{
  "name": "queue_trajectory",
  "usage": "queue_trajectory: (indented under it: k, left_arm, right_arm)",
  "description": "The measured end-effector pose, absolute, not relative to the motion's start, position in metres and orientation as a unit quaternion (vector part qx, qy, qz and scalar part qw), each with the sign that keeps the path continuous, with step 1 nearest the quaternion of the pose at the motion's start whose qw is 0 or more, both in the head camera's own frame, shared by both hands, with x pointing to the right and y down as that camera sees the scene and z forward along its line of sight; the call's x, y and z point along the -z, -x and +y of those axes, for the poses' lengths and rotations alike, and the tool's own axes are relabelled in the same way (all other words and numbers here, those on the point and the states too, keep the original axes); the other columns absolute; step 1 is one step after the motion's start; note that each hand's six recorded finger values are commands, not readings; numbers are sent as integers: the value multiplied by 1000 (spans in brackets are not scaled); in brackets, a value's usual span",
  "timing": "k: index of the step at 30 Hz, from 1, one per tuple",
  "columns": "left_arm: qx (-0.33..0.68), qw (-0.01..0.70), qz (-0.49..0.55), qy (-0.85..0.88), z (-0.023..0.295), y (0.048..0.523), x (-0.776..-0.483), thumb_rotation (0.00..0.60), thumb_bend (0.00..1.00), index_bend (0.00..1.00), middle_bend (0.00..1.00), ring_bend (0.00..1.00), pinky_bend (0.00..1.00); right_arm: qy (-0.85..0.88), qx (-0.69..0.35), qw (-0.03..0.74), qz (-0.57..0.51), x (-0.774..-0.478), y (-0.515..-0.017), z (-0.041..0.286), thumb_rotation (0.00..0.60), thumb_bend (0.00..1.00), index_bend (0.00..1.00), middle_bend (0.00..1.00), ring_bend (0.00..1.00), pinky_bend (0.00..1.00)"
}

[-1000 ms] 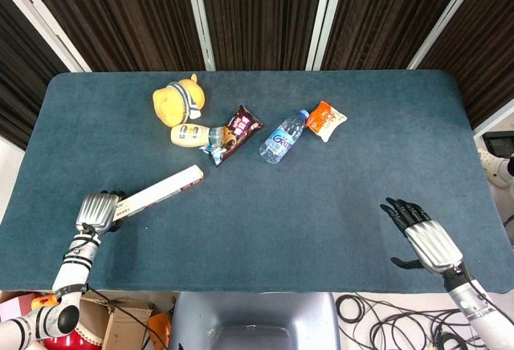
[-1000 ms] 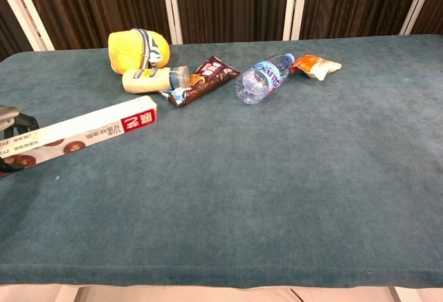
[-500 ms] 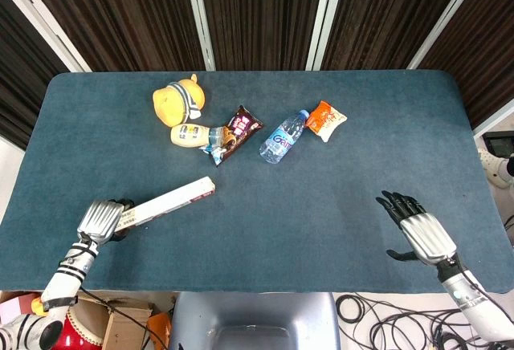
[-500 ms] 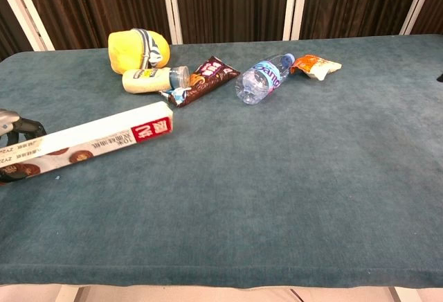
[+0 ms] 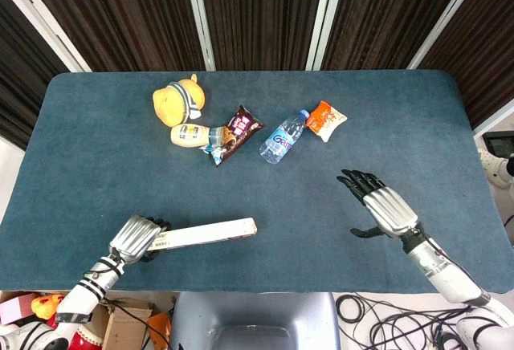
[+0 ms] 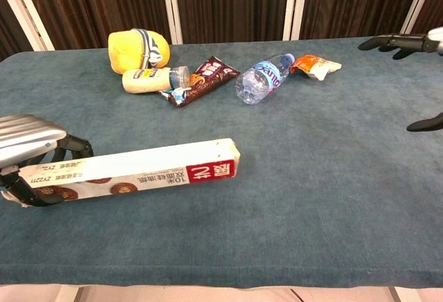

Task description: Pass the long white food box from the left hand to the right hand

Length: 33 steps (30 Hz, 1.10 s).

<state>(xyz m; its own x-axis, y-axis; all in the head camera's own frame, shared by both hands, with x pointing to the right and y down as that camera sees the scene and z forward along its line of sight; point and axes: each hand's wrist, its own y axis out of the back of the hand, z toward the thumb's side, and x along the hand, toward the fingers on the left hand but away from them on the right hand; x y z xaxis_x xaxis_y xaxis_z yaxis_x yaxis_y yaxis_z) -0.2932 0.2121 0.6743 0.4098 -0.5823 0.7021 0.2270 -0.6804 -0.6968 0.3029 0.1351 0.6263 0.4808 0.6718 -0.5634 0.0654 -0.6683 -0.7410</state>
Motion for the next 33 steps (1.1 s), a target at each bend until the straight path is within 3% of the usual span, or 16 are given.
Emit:
queue_trajectory:
  k: [8, 17, 26, 33]
  left_arm:
    - [511, 409, 105, 749, 202, 253, -659, 600, 352, 583, 610, 523, 933]
    - [525, 391, 110, 748, 182, 228, -657, 600, 356, 583, 611, 526, 935]
    - [510, 399, 120, 753, 159, 192, -632, 600, 354, 583, 611, 527, 936]
    - [505, 395, 121, 758, 157, 186, -628, 600, 352, 583, 613, 528, 937]
  right_arm:
    - [831, -428, 270, -231, -635, -270, 113, 600, 59, 0, 0, 0, 108]
    - [869, -396, 205, -216, -643, -234, 98, 600, 59, 0, 0, 0, 113]
    - [881, -387, 178, -207, -652, -226, 99, 600, 59, 4, 0, 0, 134]
    - [891, -368, 149, -221, -654, -222, 99, 600, 59, 56, 11, 0, 174]
